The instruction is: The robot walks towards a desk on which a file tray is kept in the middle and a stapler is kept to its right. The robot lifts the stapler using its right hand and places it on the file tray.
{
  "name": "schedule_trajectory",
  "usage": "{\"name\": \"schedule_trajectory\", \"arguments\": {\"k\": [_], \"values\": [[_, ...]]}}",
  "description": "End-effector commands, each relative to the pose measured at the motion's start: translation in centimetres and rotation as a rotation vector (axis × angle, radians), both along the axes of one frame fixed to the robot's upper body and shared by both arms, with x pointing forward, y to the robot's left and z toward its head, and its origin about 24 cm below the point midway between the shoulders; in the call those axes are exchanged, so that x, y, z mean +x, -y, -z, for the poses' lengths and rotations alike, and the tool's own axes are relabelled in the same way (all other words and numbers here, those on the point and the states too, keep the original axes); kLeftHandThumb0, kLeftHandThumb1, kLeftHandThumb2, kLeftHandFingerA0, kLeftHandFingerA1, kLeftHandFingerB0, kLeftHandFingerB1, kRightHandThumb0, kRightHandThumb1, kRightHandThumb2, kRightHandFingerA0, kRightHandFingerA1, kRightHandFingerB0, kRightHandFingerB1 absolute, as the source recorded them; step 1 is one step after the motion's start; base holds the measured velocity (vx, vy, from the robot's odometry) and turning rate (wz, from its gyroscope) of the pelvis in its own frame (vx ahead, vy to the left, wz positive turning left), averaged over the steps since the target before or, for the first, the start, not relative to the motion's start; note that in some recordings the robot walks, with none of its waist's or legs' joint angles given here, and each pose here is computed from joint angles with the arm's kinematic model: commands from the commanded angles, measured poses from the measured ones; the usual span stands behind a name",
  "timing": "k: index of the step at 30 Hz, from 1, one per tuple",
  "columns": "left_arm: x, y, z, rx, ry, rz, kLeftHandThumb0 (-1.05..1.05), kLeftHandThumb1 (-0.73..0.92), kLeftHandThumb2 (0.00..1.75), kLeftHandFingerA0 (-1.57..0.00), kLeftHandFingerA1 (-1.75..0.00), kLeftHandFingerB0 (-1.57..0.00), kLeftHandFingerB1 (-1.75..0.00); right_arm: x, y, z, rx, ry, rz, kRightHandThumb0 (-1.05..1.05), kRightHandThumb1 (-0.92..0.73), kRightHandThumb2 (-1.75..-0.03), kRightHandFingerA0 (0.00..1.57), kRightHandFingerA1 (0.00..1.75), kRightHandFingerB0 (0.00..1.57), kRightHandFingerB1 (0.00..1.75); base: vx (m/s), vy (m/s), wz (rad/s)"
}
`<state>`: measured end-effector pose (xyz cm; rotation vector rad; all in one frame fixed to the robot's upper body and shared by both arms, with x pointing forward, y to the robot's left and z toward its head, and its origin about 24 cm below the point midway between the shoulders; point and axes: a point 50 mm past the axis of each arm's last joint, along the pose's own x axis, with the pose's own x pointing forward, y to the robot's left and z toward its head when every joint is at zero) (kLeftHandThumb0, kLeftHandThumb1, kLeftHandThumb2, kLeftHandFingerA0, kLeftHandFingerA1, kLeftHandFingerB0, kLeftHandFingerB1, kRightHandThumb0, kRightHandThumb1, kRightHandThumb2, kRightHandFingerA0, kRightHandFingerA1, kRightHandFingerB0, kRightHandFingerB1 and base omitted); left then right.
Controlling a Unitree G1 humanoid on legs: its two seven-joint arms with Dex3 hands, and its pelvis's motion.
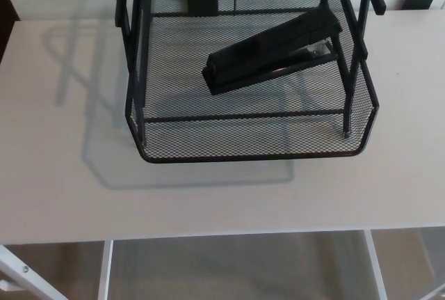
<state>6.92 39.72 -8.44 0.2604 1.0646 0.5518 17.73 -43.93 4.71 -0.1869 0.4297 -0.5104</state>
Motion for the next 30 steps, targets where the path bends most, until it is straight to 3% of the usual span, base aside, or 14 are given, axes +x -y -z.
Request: {"name": "schedule_trajectory", "arguments": {"k": [1,2,4,5,7,8,14,15,21,22,24,28,29,30], "values": [[-0.1,-0.8,-0.6,0.027,-0.006,-0.016,-0.87,0.78,1.32,-0.41,-0.9,-0.09,-0.64,-8.3,-3.8,11.0,0.364,0.052,0.442,-0.4,-0.03,-0.78,0.48,0.89,0.11,0.63,0.0,0.0,0.0],[-0.1,-0.8,-0.6,0.02,-0.007,-0.009,-0.87,0.78,1.32,-0.35,-0.87,-0.09,-0.64,-8.5,-4.1,11.4,0.343,-0.004,0.412,-0.96,-0.32,-0.72,0.35,1.23,0.03,0.84,0.0,0.0,0.0],[-0.1,-0.9,-0.7,0.026,-0.006,-0.006,-0.89,0.79,1.33,-0.38,-0.89,-0.12,-0.64,-8.4,-4.4,11.7,0.364,-0.013,0.41,-0.81,-0.4,-0.51,0.28,1.46,0.0,1.02,0.0,0.0,0.0],[-0.3,-1.0,-0.7,0.035,-0.014,0.003,-0.91,0.79,1.33,-0.39,-0.9,-0.13,-0.66,-8.6,-4.6,12.0,0.304,-0.079,0.36,-0.4,-0.03,-0.79,0.4,0.83,0.08,0.61,0.0,0.0,0.0],[-0.3,-1.0,-0.7,0.024,-0.013,-0.001,-0.93,0.92,1.07,-0.31,-0.95,0.0,-0.64,-8.6,-5.1,12.3,0.306,-0.103,0.332,-0.87,-0.32,-0.7,0.21,1.02,0.07,0.81,0.0,0.0,0.0],[-0.3,-1.0,-0.7,0.019,-0.01,-0.007,-0.92,0.8,1.34,-0.32,-0.88,-0.13,-0.65,-8.6,-5.3,12.4,0.32,-0.109,0.326,-0.83,-0.3,-0.69,0.19,0.98,0.1,0.78,0.0,0.0,0.0],[-0.3,-1.0,-0.7,0.027,-0.01,-0.023,-0.93,0.92,1.04,-0.37,-1.02,0.0,-0.65,-7.9,-6.0,12.7,0.301,-0.141,0.271,-0.86,-0.3,-0.68,0.24,1.06,0.11,0.79,0.0,0.0,0.0],[-0.3,-1.0,-0.7,0.031,-0.012,-0.023,-0.93,0.78,1.33,-0.41,-0.92,-0.15,-0.66,-7.8,-6.1,12.7,0.3,-0.138,0.272,-0.9,-0.33,-0.7,0.28,1.09,0.1,0.8,0.0,0.0,0.0],[-0.2,-1.1,-0.8,0.029,-0.008,-0.014,-0.94,0.78,1.34,-0.36,-0.91,-0.14,-0.67,-7.6,-6.0,12.6,0.335,-0.115,0.272,-0.87,-0.32,-0.69,0.26,1.07,0.11,0.79,0.0,0.0,0.0],[-0.2,-1.1,-0.9,0.015,0.011,-0.012,-0.93,0.78,1.33,-0.35,-0.91,-0.14,-0.67,-7.4,-6.0,12.6,0.314,-0.126,0.271,-0.82,-0.45,-0.49,0.2,1.31,0.03,0.88,0.0,0.0,0.0],[-0.2,-1.0,-0.9,-0.003,0.034,-0.023,-0.91,0.92,1.05,-0.28,-0.96,0.0,-0.63,-7.2,-5.9,12.5,0.308,-0.12,0.274,-0.86,-0.32,-0.7,0.31,1.06,0.09,0.77,0.0,0.0,0.0],[-0.2,-1.1,-0.9,0.019,0.013,-0.033,-0.91,0.92,1.05,-0.34,-0.98,0.0,-0.62,-7.2,-5.9,12.5,0.283,-0.132,0.257,-0.88,-0.32,-0.7,0.29,1.08,0.1,0.78,0.0,0.0,0.0],[-0.3,-1.2,-0.9,0.015,0.018,-0.032,-0.95,0.77,1.32,-0.38,-0.92,-0.14,-0.67,-7.2,-5.9,12.5,0.28,-0.13,0.26,-0.89,-0.32,-0.7,0.3,1.1,0.1,0.8,0.0,0.0,0.0],[-0.4,-1.2,-0.9,0.01,0.021,-0.032,-0.96,0.92,1.04,-0.35,-0.99,0.0,-0.63,-7.1,-5.9,12.5,0.276,-0.132,0.258,-0.89,-0.32,-0.71,0.3,1.1,0.11,0.78,0.0,0.0,0.0]]}}
